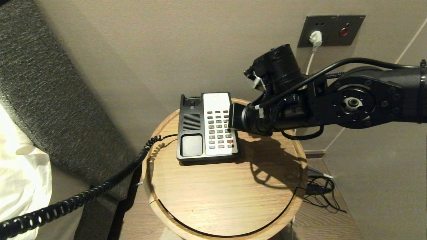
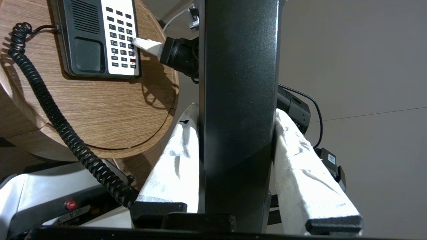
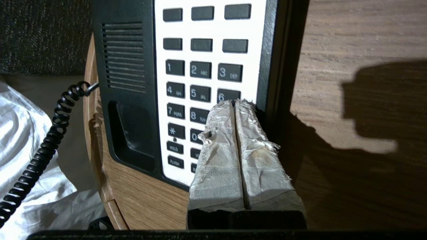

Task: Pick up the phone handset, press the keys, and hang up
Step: Dial the number

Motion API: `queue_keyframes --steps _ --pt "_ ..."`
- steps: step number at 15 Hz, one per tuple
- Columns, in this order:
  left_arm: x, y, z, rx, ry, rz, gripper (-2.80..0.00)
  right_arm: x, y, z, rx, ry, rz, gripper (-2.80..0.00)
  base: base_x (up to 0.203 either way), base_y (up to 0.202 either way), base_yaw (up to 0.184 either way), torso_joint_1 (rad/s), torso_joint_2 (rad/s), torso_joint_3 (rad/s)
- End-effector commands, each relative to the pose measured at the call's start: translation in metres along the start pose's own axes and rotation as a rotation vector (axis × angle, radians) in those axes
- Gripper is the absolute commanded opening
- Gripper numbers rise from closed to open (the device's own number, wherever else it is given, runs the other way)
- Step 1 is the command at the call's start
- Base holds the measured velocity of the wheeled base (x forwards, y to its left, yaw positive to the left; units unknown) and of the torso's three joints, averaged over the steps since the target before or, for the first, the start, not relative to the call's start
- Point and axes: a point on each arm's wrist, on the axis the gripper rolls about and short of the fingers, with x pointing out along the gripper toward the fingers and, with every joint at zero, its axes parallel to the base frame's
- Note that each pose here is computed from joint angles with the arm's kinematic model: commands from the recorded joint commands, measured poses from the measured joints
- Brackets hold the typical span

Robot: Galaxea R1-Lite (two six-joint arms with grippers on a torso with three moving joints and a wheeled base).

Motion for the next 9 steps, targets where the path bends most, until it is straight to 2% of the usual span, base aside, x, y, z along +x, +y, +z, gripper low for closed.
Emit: queue_keyframes --steps 1,9 --pt "-0.0004 0.0001 -0.0001 -0.005 0.000 0.002 -2.80 -0.0066 0.0016 0.0001 0.003 -0.004 0.008 -2.80 0.000 0.000 0.000 0.000 0.00 0.000" --pt "-0.0008 0.0009 -0.0007 -0.006 -0.001 0.005 -2.80 -0.0066 0.0052 -0.0052 -0.002 0.015 0.016 -2.80 0.000 0.000 0.000 0.000 0.00 0.000"
